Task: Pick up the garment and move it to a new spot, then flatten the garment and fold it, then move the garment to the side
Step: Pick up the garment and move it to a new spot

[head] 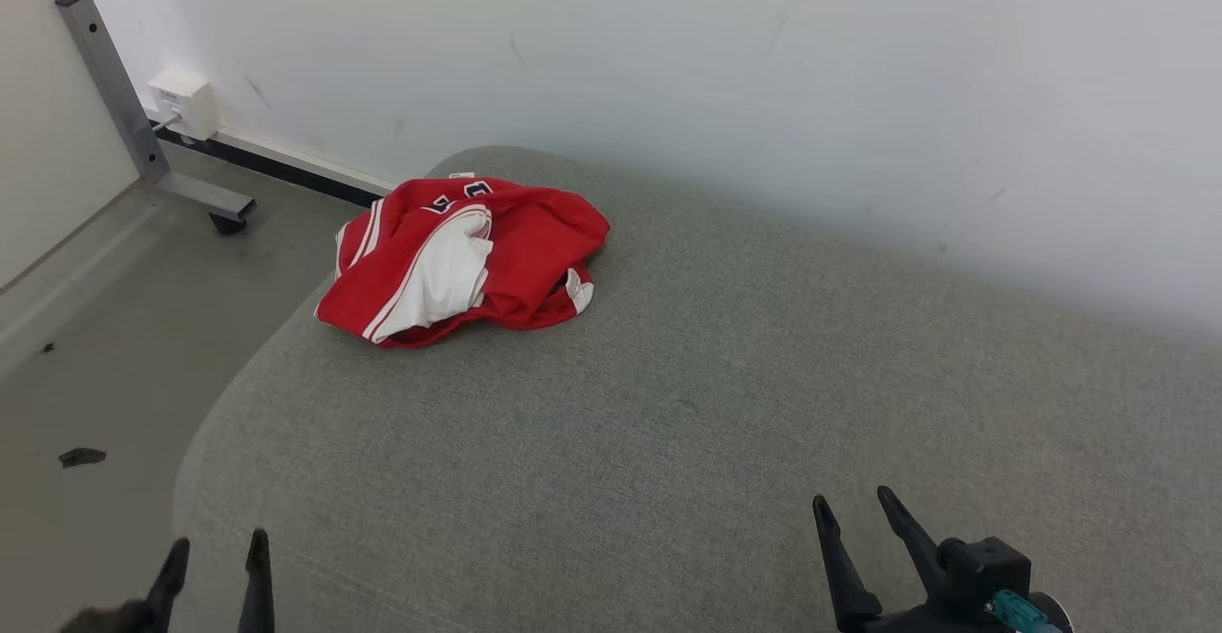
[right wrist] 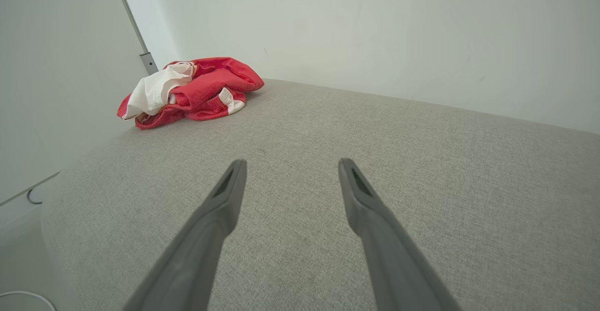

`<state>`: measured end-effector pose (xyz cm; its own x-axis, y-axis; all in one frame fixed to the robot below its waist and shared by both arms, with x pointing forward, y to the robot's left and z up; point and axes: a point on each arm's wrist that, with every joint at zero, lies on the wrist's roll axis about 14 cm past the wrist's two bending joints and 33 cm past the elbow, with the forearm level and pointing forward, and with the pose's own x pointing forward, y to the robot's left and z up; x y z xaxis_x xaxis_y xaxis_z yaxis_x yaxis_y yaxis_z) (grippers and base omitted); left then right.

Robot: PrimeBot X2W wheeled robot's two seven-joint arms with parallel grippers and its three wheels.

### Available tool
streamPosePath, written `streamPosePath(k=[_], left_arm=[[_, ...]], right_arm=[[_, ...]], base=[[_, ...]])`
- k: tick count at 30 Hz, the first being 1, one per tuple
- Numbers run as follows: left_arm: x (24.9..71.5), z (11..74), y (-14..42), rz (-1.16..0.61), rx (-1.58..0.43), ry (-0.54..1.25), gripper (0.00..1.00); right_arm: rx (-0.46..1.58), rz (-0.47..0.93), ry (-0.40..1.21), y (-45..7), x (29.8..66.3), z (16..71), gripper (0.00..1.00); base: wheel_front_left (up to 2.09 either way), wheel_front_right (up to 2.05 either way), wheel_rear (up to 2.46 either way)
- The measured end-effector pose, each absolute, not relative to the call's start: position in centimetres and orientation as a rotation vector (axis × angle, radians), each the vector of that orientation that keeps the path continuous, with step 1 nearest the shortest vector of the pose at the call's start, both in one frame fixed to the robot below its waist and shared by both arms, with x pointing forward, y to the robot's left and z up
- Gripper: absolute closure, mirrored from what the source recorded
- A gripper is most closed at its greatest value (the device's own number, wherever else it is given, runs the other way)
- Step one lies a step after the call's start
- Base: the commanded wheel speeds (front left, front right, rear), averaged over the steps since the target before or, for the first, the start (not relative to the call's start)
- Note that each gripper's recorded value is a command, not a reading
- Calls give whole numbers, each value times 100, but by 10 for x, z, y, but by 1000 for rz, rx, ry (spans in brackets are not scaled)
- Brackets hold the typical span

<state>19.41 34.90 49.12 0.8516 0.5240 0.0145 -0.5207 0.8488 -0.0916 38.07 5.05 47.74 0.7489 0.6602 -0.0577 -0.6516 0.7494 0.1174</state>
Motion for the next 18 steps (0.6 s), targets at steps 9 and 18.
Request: streamPosePath(k=[9,18], left_arm=[[253,527,390,520,-202,19,0],[331,592,442,515,-254,11,0]], right_arm=[[43,786,56,72,388,497,0],[49,822,-14,85,423,521,0]], base=[[0,0,0],[0,0,0]])
